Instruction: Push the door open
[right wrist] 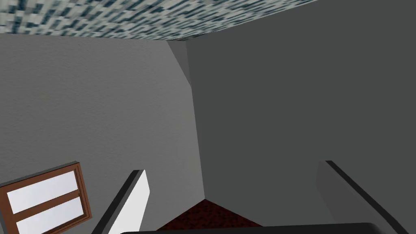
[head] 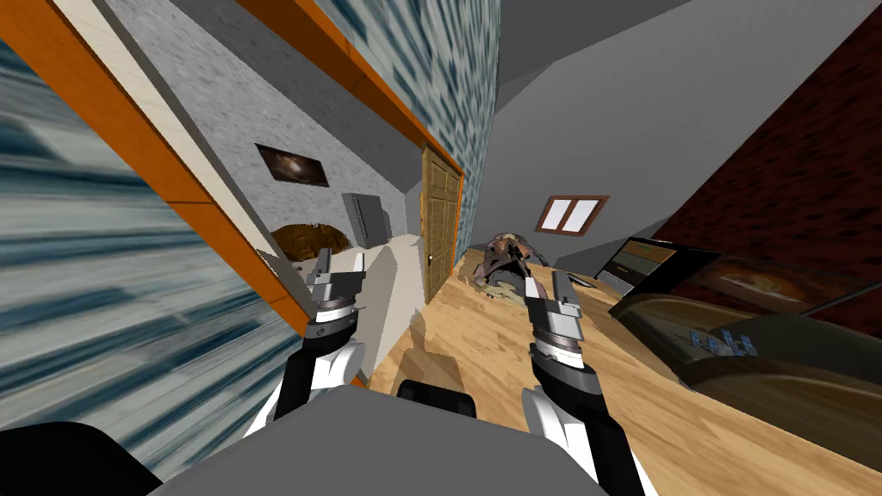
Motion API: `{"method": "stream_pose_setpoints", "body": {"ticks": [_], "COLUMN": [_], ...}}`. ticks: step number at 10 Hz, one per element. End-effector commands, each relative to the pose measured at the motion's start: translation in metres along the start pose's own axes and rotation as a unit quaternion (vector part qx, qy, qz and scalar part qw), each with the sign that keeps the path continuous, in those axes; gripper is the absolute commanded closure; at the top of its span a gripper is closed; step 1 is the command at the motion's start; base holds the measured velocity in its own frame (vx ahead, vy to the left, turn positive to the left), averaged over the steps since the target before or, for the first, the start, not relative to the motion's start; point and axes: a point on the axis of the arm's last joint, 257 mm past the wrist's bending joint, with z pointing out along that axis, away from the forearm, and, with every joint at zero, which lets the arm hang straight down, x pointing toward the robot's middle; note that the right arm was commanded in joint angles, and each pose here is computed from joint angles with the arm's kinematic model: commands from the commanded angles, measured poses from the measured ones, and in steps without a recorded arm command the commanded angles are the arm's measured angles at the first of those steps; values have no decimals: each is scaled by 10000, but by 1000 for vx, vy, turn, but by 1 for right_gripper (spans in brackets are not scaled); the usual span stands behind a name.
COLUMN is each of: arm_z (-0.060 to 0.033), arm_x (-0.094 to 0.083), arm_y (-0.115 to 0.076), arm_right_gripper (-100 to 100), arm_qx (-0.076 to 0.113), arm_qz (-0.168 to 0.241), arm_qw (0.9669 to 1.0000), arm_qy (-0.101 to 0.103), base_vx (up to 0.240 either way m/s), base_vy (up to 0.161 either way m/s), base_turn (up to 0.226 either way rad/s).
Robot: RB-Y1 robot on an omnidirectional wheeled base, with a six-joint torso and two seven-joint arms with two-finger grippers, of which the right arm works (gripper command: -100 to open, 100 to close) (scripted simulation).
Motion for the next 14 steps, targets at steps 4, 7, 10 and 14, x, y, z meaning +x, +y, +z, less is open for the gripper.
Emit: {"method": "stream_pose_setpoints", "body": {"ticks": [4, 7, 10, 14], "arm_z": [-42, -85, -136, -249], "arm_x": [295, 522, 753, 1159], "arm_y": [-224, -371, -501, -689], "arm_right_gripper": [-100, -100, -100, -100], "arm_qx": [130, 229, 326, 496], "arm_qz": [416, 705, 977, 1408], "arm_qw": [9988, 9965, 9931, 9849], "arm_qy": [225, 395, 567, 877], "base_vx": [176, 154, 145, 145], "base_vy": [-9, 4, -4, -15], "base_turn": [3, 2, 4, 3]}}
